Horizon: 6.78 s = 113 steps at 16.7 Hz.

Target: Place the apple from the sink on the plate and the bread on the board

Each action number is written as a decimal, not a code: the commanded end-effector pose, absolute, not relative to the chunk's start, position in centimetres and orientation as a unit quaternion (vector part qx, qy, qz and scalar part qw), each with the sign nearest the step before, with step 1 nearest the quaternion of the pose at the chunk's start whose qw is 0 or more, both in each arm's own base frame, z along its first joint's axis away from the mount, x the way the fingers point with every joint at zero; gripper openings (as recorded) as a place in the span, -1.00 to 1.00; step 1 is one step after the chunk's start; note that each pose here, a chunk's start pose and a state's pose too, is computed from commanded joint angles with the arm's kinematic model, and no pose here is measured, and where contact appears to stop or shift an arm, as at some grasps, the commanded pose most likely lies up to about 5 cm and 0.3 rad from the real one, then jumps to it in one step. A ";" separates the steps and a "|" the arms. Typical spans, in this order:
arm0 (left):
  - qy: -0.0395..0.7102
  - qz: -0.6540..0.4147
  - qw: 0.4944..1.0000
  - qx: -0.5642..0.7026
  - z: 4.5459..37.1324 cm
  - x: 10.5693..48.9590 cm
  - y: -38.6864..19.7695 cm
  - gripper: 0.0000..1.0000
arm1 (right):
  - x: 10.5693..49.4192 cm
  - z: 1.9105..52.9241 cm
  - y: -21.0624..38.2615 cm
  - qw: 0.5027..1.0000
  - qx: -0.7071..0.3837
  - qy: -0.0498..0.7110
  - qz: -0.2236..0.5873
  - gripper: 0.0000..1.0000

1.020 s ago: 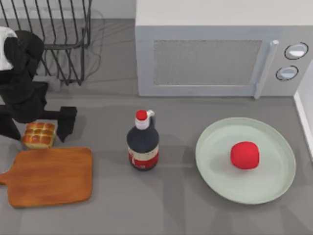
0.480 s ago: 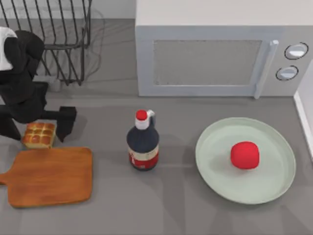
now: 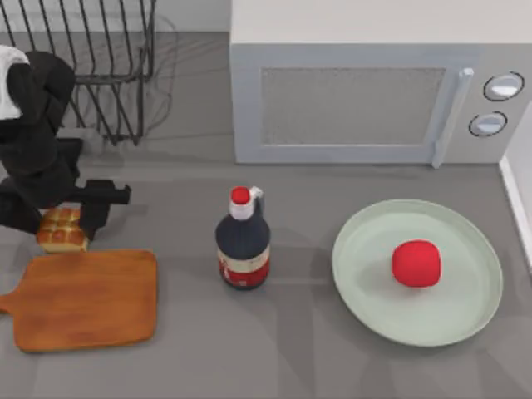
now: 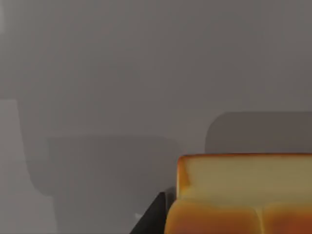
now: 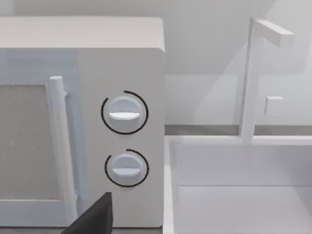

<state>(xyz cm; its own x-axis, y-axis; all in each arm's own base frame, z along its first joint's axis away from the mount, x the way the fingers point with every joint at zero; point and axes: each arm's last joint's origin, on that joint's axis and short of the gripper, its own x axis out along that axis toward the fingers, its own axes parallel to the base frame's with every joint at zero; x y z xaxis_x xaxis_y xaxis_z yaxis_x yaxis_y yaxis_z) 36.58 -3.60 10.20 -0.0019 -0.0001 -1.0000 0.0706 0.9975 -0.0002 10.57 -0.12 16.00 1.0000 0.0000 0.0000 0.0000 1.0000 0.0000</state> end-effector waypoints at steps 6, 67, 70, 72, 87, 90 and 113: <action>0.707 -0.025 0.706 0.025 10.2 36.6 -3.6 -1.00 | 10.6 16.0 -0.1 1.000 0.000 0.000 0.000 1.00; 0.701 -0.008 0.713 0.011 13.9 28.1 -5.4 0.06 | 10.6 16.0 -0.1 1.000 0.000 0.000 0.000 1.00; 0.701 -0.008 0.713 0.011 13.9 28.1 -5.4 0.51 | 10.6 16.0 -0.1 1.000 0.000 0.000 0.000 1.00; 0.701 -0.008 0.713 0.011 13.9 28.1 -5.4 0.81 | 10.6 16.0 -0.1 1.000 0.000 0.000 0.000 1.00; 0.672 -0.014 0.740 0.006 15.2 27.3 -5.1 1.00 | 10.6 16.0 -0.1 1.000 0.000 0.000 0.000 1.00; 0.626 -0.020 0.779 -0.001 16.7 25.7 -4.4 1.00 | 10.6 16.0 -0.1 1.000 0.000 0.000 0.000 1.00; 0.000 0.000 1.000 0.000 16.0 10.6 -0.1 1.00 | 10.6 16.0 -0.1 1.000 0.000 0.000 0.000 1.00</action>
<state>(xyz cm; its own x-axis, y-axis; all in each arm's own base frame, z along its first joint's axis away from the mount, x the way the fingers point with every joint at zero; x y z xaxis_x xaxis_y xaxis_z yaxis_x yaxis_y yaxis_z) 10.57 -0.12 16.01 1.0000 -0.0001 -0.0006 0.0001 1.0000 -0.0001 10.57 -0.12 16.00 1.0000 0.0000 0.0000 0.0000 1.0000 0.0000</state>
